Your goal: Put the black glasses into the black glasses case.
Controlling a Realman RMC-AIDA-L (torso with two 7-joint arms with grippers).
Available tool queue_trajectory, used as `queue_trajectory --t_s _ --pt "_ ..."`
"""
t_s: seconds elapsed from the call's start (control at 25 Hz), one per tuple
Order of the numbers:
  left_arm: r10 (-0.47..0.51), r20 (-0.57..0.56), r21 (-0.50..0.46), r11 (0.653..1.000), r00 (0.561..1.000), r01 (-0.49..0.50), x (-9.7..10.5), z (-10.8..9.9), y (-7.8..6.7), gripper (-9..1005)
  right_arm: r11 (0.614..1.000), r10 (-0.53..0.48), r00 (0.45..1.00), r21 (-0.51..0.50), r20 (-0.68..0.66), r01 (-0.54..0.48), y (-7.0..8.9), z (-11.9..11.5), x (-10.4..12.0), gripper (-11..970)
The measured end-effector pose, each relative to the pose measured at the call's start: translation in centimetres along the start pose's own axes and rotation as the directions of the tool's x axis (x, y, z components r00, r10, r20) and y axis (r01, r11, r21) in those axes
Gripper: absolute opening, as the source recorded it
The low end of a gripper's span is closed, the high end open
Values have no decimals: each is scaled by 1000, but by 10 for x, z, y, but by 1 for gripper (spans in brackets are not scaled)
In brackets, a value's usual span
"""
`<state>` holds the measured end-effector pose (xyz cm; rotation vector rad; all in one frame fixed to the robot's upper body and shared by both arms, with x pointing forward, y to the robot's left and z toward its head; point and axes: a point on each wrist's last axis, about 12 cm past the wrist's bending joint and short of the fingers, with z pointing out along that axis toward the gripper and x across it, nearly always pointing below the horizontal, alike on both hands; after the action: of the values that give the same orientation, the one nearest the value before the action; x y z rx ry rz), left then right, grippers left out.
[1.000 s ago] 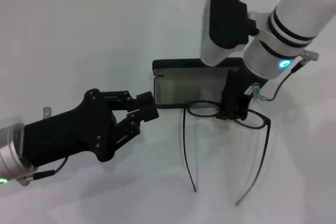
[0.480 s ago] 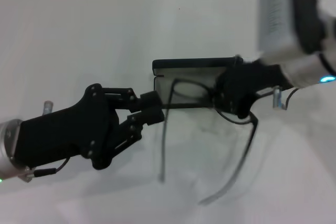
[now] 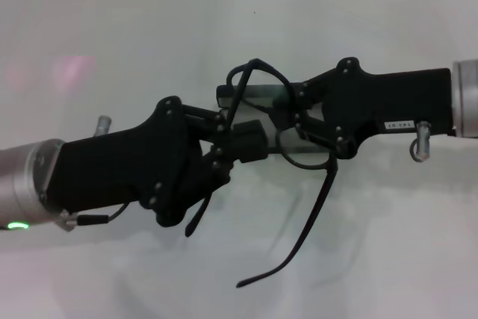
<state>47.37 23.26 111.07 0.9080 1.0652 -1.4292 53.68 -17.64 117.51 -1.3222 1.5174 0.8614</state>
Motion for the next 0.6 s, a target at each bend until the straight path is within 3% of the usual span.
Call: queue_trajectory --t_s 0.6 --pt "9 2 -12 1000 1000 -9 -1 2 3 50 998 22 979 -64 202 -9 3 -8 11 110"
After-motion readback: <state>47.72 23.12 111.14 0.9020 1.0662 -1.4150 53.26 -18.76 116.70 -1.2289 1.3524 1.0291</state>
